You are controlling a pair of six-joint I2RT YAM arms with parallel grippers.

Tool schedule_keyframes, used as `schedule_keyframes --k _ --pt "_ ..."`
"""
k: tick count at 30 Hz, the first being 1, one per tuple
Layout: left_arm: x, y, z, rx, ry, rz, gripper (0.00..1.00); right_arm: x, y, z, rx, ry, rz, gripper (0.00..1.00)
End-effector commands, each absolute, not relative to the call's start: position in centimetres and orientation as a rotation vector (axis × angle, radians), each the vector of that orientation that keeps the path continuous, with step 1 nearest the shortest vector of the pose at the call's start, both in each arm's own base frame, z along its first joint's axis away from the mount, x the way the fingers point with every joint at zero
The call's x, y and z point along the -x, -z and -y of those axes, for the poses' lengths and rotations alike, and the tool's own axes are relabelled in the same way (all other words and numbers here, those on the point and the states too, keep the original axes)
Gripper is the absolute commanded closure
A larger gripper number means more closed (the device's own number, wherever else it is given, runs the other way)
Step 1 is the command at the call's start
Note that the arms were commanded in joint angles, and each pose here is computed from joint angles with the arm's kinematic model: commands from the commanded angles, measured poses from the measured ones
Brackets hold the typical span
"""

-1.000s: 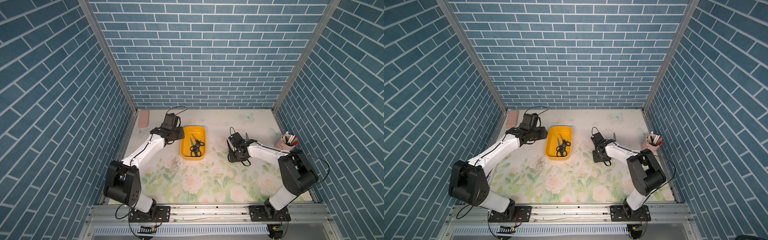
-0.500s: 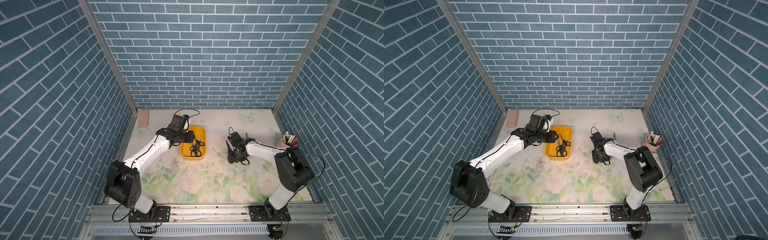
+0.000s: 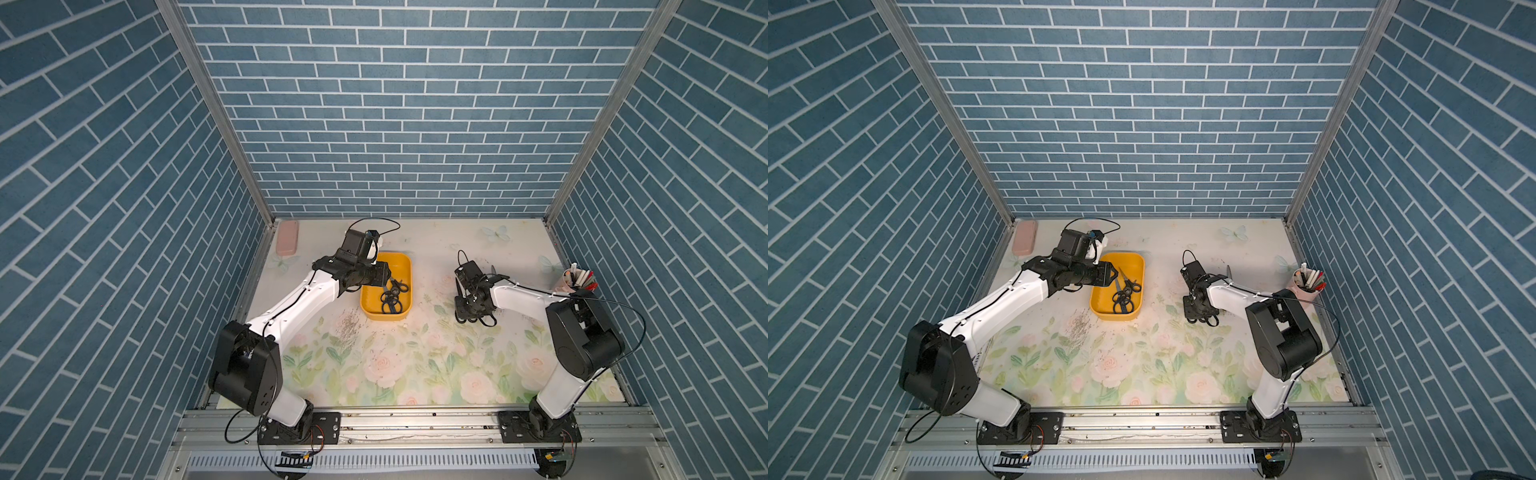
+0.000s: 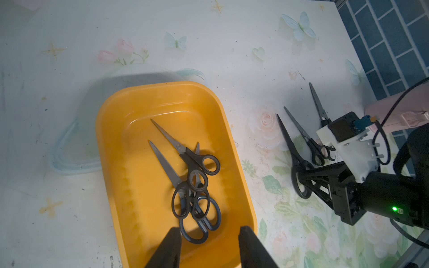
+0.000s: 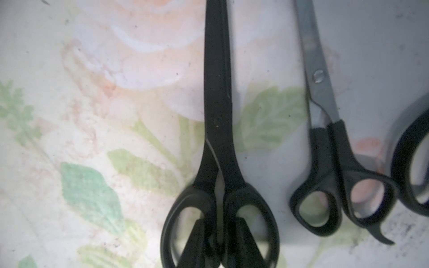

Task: Put the scissors into the storage box
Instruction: Place the scissors in the storage box.

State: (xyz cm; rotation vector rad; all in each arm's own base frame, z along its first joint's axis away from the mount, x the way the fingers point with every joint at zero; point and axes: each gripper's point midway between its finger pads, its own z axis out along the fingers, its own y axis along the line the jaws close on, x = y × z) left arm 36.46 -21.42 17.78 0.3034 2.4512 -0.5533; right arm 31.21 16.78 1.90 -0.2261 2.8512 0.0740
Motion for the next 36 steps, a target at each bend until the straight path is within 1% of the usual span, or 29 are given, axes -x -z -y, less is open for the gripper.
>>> schedule_keyframes --k 1,3,5,7,11,13,16,19,23,26,31,32,36 --pt "-36.1 -18.1 21.8 -0.365 0.574 -2.424 0.49 -30.6 -2.5 -16.3 0.277 -0.048 -2.876 1.0" --pt "-36.4 -18.3 21.3 -0.314 0.575 -2.412 0.4 -31.5 -5.1 -17.4 0.311 -0.104 -2.812 1.0" --pt "-37.0 -18.9 20.5 -0.222 0.661 -2.375 0.39 -32.4 -8.4 -19.6 0.376 -0.212 -2.736 1.0" --pt "-37.8 -19.0 18.6 -0.1 0.685 -2.346 0.37 -33.1 -11.4 -22.1 0.45 -0.28 -2.662 1.0" --pt "-38.6 -18.7 14.6 0.078 0.584 -2.314 0.33 -33.2 -15.6 -29.3 0.605 -0.436 -2.555 1.0" --pt "-38.6 -18.1 12.6 0.175 0.549 -2.313 0.32 -33.0 -16.3 -33.0 0.632 -0.551 -2.529 1.0" --pt "-38.2 -16.9 9.8 0.324 0.547 -2.311 0.32 -33.5 -15.5 -36.9 0.597 -0.64 -2.535 1.0" --pt "-37.6 -16.7 8.7 0.356 0.516 -2.306 0.32 -34.4 -14.6 -39.2 0.542 -0.644 -2.568 1.0" --pt "-37.2 -16.6 8.0 0.347 0.456 -2.32 0.32 -34.4 -13.4 -40.3 0.456 -0.636 -2.599 1.0" --pt "-37.1 -16.4 7.8 0.334 0.433 -2.329 0.32 -34.1 -12.5 -40.0 0.417 -0.592 -2.605 1.0" --pt "-37.4 -15.8 8.1 0.332 0.449 -2.338 0.32 -33.3 -11.3 -40.8 0.44 -0.605 -2.628 1.0" --pt "-37.5 -15.7 8.2 0.332 0.452 -2.338 0.32 -33.3 -11.2 -41.0 0.444 -0.609 -2.626 0.99" --pt "-37.6 -15.4 8.2 0.326 0.448 -2.348 0.32 -33.0 -11.3 -41.5 0.452 -0.619 -2.622 0.85"
